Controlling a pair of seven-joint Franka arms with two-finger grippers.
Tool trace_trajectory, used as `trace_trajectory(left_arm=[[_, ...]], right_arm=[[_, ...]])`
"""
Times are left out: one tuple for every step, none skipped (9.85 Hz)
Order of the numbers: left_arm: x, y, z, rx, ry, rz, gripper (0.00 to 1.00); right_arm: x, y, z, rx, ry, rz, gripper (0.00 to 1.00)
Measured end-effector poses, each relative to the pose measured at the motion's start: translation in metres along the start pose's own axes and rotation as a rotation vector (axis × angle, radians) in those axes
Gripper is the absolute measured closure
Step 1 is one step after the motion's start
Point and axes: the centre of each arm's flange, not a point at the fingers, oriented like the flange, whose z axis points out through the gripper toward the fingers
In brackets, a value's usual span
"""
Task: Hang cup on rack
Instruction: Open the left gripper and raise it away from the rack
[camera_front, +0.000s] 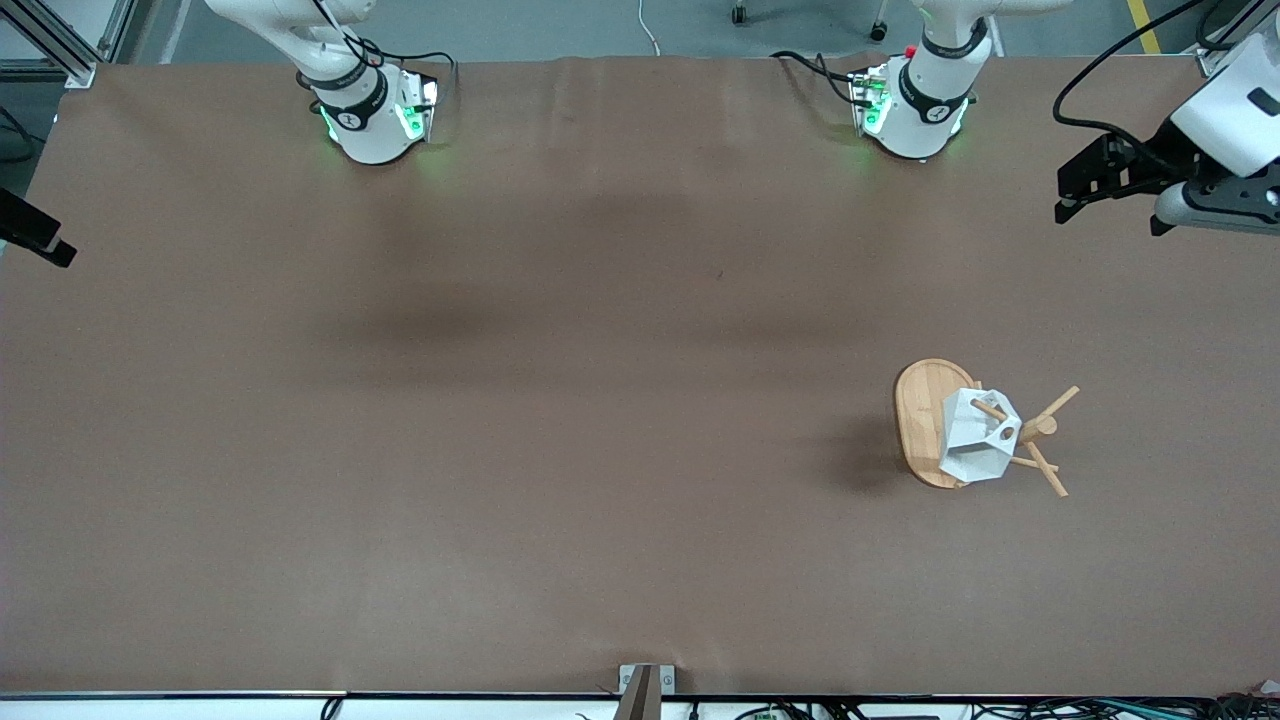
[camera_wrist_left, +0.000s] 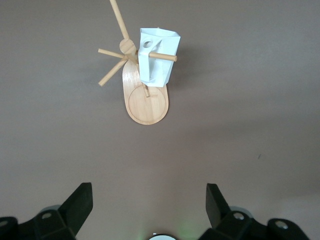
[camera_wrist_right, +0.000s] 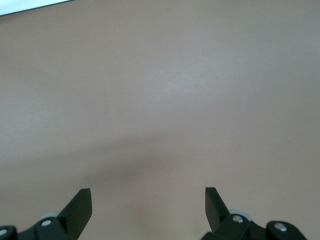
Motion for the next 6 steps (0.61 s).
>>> trace_trajectory(left_arm=[[-0.0034, -0.0014, -0.0040, 0.002, 0.007, -0.004, 0.00], [-0.0070, -0.0021, -0.0072, 0.004, 0.007, -0.007, 0.00], [-0.0105, -0.0029, -0.0093, 0.004, 0.000, -0.009, 0.00], [-0.0119, -0.0038, -0.0101, 0.004, -0.004, -0.012, 0.00], [-0.0115, -0.0046, -0.0096, 0.004, -0.005, -0.013, 0.00], [-0.0106, -0.0052, -0.0088, 0.004, -0.006, -0.014, 0.00]], right_arm=[[0.0000, -0.0001, 0.0000, 0.000, 0.000, 0.000, 0.00], [0.0000, -0.0002, 0.0000, 0.000, 0.000, 0.000, 0.00], [0.0000, -0.0002, 0.0000, 0.000, 0.001, 0.000, 0.00], [0.0000, -0.0003, 0.0000, 0.000, 0.000, -0.001, 0.00], [0.0000, -0.0004, 0.0000, 0.000, 0.000, -0.001, 0.00], [0.0000, -0.0004, 0.0000, 0.000, 0.000, -0.001, 0.00]])
